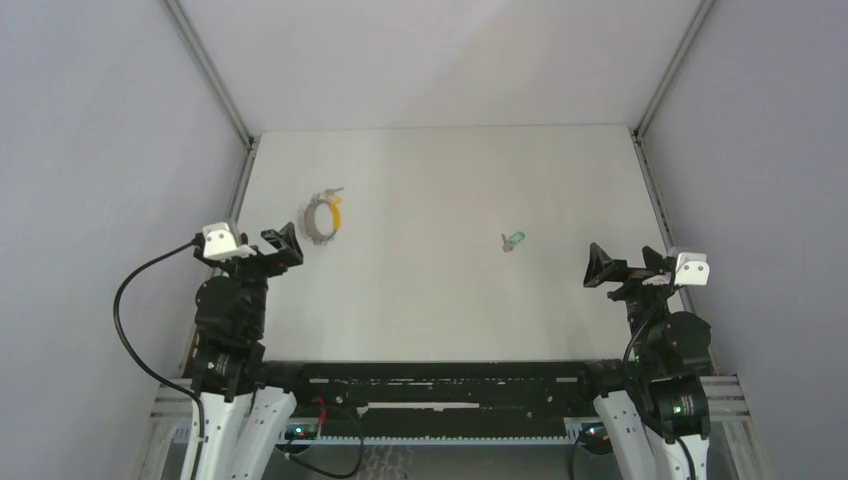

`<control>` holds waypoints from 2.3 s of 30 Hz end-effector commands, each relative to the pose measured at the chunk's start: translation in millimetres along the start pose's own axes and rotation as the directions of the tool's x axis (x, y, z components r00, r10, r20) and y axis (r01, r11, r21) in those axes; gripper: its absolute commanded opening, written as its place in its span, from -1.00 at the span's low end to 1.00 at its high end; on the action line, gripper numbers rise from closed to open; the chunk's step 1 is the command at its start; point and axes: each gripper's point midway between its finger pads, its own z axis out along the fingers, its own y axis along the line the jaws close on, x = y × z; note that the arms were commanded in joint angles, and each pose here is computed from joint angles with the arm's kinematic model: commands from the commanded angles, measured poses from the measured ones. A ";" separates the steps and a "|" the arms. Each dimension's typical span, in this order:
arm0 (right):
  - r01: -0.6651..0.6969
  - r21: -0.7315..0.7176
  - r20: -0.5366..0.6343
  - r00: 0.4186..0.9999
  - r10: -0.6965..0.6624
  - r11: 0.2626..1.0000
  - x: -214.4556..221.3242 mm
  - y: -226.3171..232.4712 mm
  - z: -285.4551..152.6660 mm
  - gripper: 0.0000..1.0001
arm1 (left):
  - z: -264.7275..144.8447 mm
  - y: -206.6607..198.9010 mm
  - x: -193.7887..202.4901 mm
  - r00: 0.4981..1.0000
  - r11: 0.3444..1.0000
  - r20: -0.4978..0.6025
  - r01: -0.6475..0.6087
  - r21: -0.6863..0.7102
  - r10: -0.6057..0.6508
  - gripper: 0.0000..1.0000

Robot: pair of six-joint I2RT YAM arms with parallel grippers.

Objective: Put the keys on the keyring

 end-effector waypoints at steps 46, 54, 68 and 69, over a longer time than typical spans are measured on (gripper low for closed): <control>0.009 -0.130 0.102 0.995 0.005 0.991 -12.8 20.2 -14.1 1.00 | 208.8 -3.5 227.7 0.618 0.987 -0.781 -0.052 -0.153 -0.089 0.59; 0.009 -0.124 0.107 0.994 0.004 0.992 -13.8 18.9 -14.7 1.00 | 206.9 -7.0 268.6 0.509 0.989 -0.854 -0.033 -0.141 -0.105 0.19; 0.010 -0.133 0.120 0.993 0.006 0.991 -15.6 20.0 -17.7 1.00 | 171.5 -36.2 295.5 0.368 0.991 -0.921 0.073 -0.110 -0.129 -0.04; 0.010 -0.135 0.122 0.993 0.007 0.991 -15.9 20.3 -17.9 1.00 | 167.9 -38.7 300.3 0.354 0.991 -0.926 0.076 -0.107 -0.127 -0.04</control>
